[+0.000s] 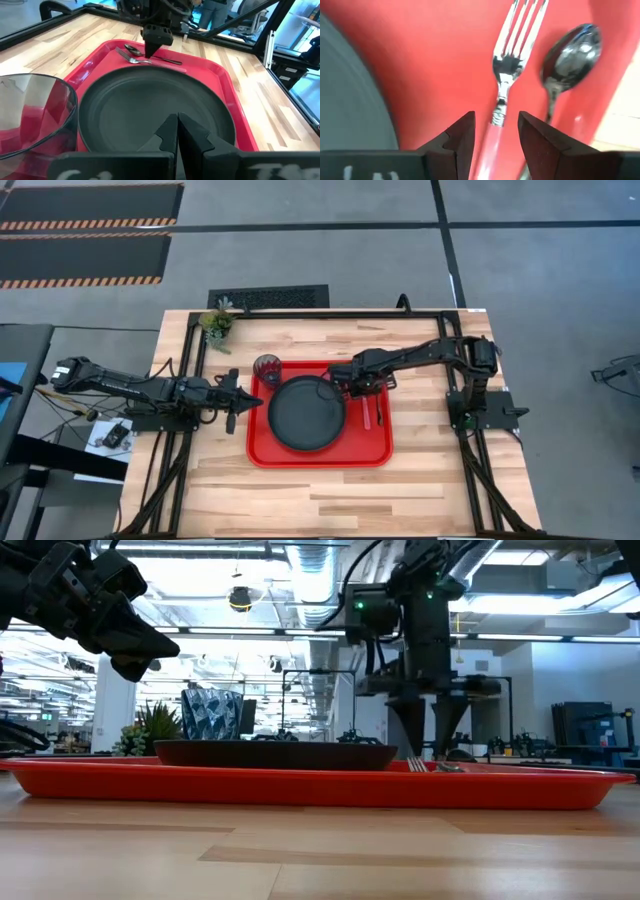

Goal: Pick and place plate/cup/fork/spoon on tray
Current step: Return to Home Position

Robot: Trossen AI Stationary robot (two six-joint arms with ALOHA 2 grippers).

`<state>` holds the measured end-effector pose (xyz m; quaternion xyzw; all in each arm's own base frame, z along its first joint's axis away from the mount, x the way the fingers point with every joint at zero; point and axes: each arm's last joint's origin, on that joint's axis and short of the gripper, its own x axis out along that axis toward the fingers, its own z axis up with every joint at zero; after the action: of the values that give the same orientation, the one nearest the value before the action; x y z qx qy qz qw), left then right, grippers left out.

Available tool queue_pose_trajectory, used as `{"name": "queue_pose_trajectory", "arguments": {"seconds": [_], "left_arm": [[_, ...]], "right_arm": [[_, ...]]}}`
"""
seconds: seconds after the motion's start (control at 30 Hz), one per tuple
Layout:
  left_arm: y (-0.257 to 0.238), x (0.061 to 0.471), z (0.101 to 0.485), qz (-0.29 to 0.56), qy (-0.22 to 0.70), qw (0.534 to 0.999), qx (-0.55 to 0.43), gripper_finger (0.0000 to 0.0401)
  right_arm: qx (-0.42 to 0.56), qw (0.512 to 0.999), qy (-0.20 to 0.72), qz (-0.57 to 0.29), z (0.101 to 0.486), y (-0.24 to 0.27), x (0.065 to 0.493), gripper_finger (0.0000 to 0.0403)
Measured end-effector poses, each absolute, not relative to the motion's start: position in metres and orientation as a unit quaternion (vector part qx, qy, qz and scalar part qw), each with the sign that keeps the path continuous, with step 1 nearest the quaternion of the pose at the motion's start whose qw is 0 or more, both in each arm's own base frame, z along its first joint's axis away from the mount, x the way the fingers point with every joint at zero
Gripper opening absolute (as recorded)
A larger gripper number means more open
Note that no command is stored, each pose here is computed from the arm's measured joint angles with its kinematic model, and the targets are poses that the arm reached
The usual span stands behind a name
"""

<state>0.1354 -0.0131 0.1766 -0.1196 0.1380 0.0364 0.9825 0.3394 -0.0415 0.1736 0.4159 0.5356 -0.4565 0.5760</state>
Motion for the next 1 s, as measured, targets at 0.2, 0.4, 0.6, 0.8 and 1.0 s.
{"name": "queue_pose_trajectory", "arguments": {"seconds": [0.2,0.4,0.6,0.8,1.0], "left_arm": [[-0.013,0.135,0.177,0.035,0.138,0.983,-0.113,0.0],[-0.013,0.135,0.177,0.033,0.138,0.985,-0.097,0.0],[-0.014,0.136,0.18,0.017,0.122,0.989,-0.082,0.0],[-0.014,0.136,0.181,0.012,0.121,0.99,-0.066,0.0],[-0.014,0.135,0.187,0.002,0.092,0.995,-0.045,0.0]], "right_arm": [[0.347,0.599,0.583,-0.425,0.188,-0.042,0.339,0.0164],[0.222,0.672,0.634,-0.312,0.192,-0.038,0.342,0.0103],[0.117,0.759,0.604,-0.213,0.198,-0.033,0.358,0.0017],[0.045,0.851,0.496,-0.169,0.223,-0.025,0.358,0.0019],[-0.013,0.928,0.353,-0.118,0.227,-0.014,0.326,0.0006]]}}
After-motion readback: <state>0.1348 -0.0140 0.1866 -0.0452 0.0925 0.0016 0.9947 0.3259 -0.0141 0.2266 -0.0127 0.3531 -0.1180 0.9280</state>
